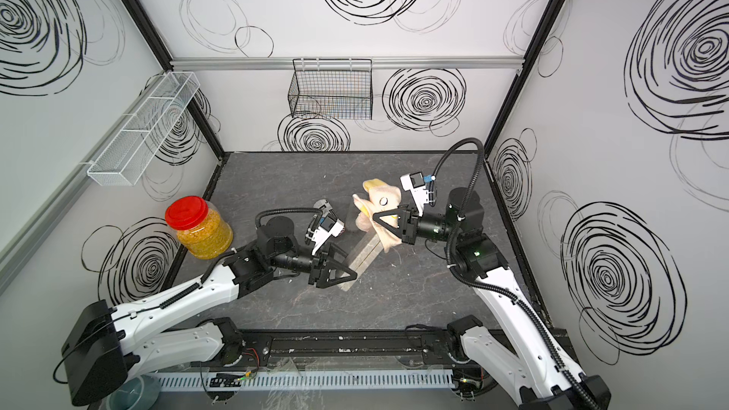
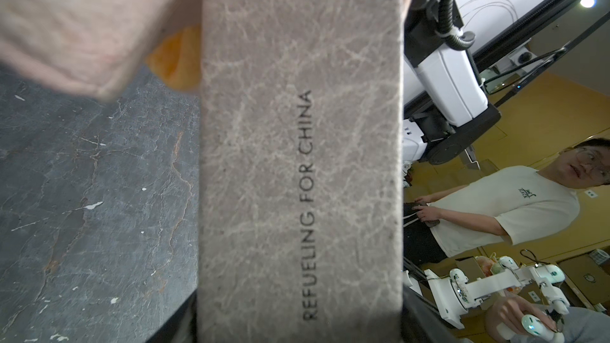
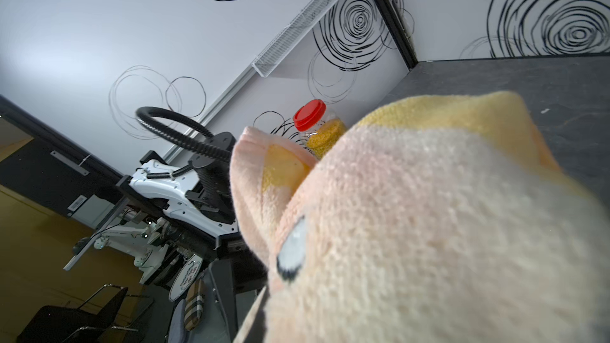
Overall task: Wipe the eyeglass case
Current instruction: Wipe the dirt from the eyeglass case.
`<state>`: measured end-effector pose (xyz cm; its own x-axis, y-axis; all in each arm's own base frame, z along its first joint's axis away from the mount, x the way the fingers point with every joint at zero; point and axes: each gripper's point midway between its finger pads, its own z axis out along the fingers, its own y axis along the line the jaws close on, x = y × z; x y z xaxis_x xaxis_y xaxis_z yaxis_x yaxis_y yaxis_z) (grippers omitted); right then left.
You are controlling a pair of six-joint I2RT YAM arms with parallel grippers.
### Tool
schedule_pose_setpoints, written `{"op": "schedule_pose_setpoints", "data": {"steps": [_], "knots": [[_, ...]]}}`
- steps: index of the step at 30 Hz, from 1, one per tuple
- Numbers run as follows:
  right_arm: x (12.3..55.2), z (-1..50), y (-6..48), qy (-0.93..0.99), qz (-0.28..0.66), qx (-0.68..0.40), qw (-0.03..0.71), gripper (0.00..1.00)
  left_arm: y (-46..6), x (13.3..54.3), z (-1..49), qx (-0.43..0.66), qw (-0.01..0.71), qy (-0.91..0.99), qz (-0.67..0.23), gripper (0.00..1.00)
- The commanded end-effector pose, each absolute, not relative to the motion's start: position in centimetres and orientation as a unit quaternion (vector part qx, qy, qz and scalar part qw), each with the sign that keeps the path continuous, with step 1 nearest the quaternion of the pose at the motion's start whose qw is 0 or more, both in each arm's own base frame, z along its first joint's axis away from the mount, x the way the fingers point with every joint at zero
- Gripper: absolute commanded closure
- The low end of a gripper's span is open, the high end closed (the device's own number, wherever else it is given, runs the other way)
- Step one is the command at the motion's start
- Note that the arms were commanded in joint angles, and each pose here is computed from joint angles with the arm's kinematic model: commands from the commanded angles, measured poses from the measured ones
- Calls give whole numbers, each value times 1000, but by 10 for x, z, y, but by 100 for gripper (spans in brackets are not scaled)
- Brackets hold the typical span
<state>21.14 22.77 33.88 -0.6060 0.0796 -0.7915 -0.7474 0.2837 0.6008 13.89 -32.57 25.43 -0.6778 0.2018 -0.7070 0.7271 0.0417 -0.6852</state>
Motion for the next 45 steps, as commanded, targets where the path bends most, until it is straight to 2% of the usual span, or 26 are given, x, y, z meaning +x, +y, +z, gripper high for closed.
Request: {"op": "schedule_pose_setpoints", "data": {"steps": [1, 7, 13, 19, 25, 33, 38, 45], "knots": [[241, 310, 210, 769, 474, -176, 391, 96, -329, 140, 294, 368, 275, 641, -614, 30], [263, 288, 189, 804, 413, -124, 409, 95, -320, 158, 303, 327, 321, 650, -606, 29], [248, 292, 200, 795, 428, -160, 398, 94, -310, 185, 300, 295, 352, 669, -585, 31], [230, 304, 201, 771, 429, -187, 432, 96, -306, 199, 312, 284, 387, 652, -587, 31], [200, 328, 218, 717, 491, -252, 425, 96, -311, 197, 320, 290, 362, 630, -622, 31], [160, 310, 260, 722, 485, -350, 347, 96, -308, 205, 315, 282, 333, 649, -623, 32], [159, 285, 267, 753, 435, -364, 333, 96, -308, 199, 310, 289, 312, 654, -625, 32], [218, 316, 227, 791, 264, -305, 460, 97, -307, 192, 287, 307, 281, 683, -601, 32]]}}
